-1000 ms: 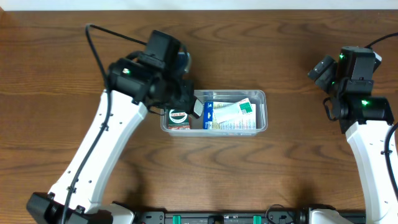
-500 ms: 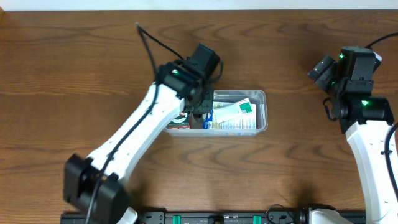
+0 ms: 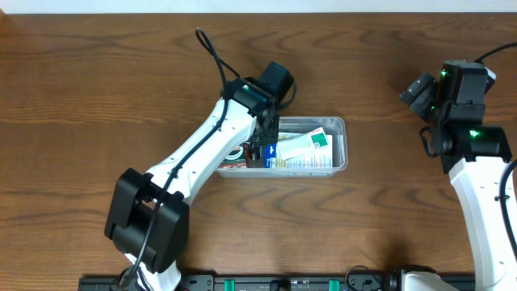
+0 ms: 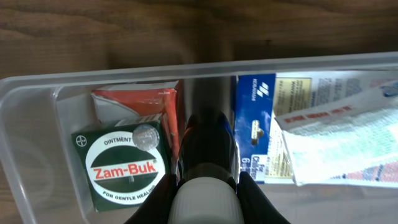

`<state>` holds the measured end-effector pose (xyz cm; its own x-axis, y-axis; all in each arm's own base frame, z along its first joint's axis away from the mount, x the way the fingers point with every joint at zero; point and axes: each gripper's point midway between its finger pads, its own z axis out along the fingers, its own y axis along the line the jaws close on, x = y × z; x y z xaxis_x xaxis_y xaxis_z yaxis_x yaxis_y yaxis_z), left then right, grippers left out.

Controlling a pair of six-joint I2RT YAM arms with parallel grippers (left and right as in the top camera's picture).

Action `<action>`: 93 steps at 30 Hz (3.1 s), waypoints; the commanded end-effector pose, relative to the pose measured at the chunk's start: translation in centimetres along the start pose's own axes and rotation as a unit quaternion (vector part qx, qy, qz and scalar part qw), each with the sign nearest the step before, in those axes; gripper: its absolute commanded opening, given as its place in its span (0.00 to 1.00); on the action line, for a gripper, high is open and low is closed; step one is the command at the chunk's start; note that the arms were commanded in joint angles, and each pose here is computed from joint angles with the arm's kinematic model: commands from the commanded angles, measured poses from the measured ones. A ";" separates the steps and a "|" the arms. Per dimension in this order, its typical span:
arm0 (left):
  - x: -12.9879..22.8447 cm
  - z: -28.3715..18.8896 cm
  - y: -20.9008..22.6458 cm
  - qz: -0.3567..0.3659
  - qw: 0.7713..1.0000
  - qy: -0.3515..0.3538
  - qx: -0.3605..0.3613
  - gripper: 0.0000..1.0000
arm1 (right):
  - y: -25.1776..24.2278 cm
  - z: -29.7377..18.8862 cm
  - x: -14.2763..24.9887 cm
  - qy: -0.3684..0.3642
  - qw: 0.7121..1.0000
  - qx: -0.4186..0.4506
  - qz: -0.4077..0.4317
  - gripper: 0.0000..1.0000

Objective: Pack container
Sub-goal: 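Lower the bottle upright between the boxes in the container, then open the left gripper and withdraw it from the container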

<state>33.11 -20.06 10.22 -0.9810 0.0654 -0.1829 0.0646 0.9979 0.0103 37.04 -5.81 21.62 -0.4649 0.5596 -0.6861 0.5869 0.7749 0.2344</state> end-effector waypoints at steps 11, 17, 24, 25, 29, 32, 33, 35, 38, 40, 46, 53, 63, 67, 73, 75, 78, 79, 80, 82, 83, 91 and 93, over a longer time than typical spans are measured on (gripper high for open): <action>-1.0 0.8 0.4 -0.042 0.999 -0.020 -0.019 0.15 | -0.3 0.0 -0.5 -0.006 1.000 0.005 0.012 0.99; -1.2 0.8 0.3 -0.048 0.998 -0.023 -0.016 0.15 | -0.3 0.0 -0.5 -0.006 1.000 0.005 0.012 0.99; -1.1 0.8 0.3 -0.081 0.996 -0.022 -0.016 0.15 | -0.3 0.0 -0.5 -0.005 1.000 0.005 0.011 0.99; -1.1 0.8 0.3 -0.081 0.996 -0.022 -0.016 0.15 | -0.3 0.0 -0.5 -0.005 1.000 0.005 0.011 0.99; -1.0 0.8 0.4 -0.103 0.994 -0.020 -0.018 0.15 | -0.3 0.0 -0.5 -0.005 1.000 0.005 0.011 0.99; -0.9 0.8 0.4 -0.110 0.994 -0.019 -0.018 0.15 | -0.3 0.0 -0.5 -0.005 1.000 0.005 0.011 0.99; -0.9 0.9 0.4 -0.109 0.994 -0.019 -0.018 0.15 | -0.3 0.0 -0.5 -0.005 1.000 0.005 0.012 0.99; -0.8 0.9 0.4 -0.109 0.994 -0.018 -0.019 0.15 | -0.3 0.0 -0.5 -0.006 1.000 0.005 0.012 0.99; -0.4 1.3 0.6 -0.115 0.993 -0.012 -0.023 0.15 | -0.3 0.0 -0.5 -0.005 1.000 0.005 0.011 0.99; -0.1 1.7 0.7 -0.116 0.993 -0.010 -0.025 0.15 | -0.3 0.0 -0.5 -0.006 1.000 0.005 0.012 0.99; 0.2 2.4 0.8 -0.117 0.993 -0.008 -0.027 0.15 | -0.3 0.0 -0.5 -0.005 1.000 0.005 0.011 0.99; 0.1 2.4 0.7 -0.117 0.993 -0.011 -0.024 0.47 | -0.3 0.0 -0.5 -0.005 1.000 0.005 0.011 0.99; -0.2 2.1 0.6 -0.116 0.993 -0.017 -0.020 0.52 | -0.3 0.0 -0.5 -0.006 1.000 0.005 0.012 0.99; -1.1 0.4 -0.1 -0.088 0.996 -0.031 0.001 0.52 | -0.3 0.0 -0.5 -0.005 1.000 0.005 0.011 0.99; -2.1 -5.6 0.1 -0.036 0.995 -0.086 0.032 0.60 | -0.3 0.0 -0.5 -0.006 1.000 0.005 0.012 0.99; -1.9 -8.0 0.4 -0.021 0.993 -0.109 0.044 0.62 | -0.3 0.0 -0.5 -0.006 1.000 0.005 0.012 0.99; -1.2 -12.5 1.4 -0.015 0.986 -0.151 0.066 0.70 | -0.3 0.0 -0.5 -0.005 1.000 0.005 0.011 0.99; -0.8 -13.8 1.7 -0.017 0.984 -0.164 0.074 0.77 | -0.3 0.0 -0.5 -0.005 1.000 0.005 0.011 0.99; -0.3 -15.2 2.2 -0.018 0.981 -0.176 0.080 0.92 | -0.3 0.0 -0.5 -0.006 1.000 0.005 0.012 0.99; 0.7 -17.7 3.1 -0.021 0.976 -0.198 0.093 0.98 | -0.3 0.0 -0.5 -0.006 1.000 0.005 0.012 0.99; 1.4 -19.0 3.6 -0.023 0.972 -0.211 0.100 0.98 | -0.3 0.0 -0.5 -0.005 1.000 0.005 0.011 0.99; 8.1 -23.8 8.1 -0.007 0.967 -0.233 0.104 0.98 | -0.3 0.0 -0.5 -0.005 1.000 0.005 0.011 0.99; 10.4 -23.9 9.8 -0.007 0.972 -0.219 0.085 0.98 | -0.3 0.0 -0.5 -0.006 1.000 0.005 0.012 0.99</action>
<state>20.99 -11.26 31.23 -0.8248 -0.0181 -0.5651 0.1040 0.9776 -0.1830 37.05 -5.81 21.63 -0.4643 0.5596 -0.6864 0.5868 0.7750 0.2349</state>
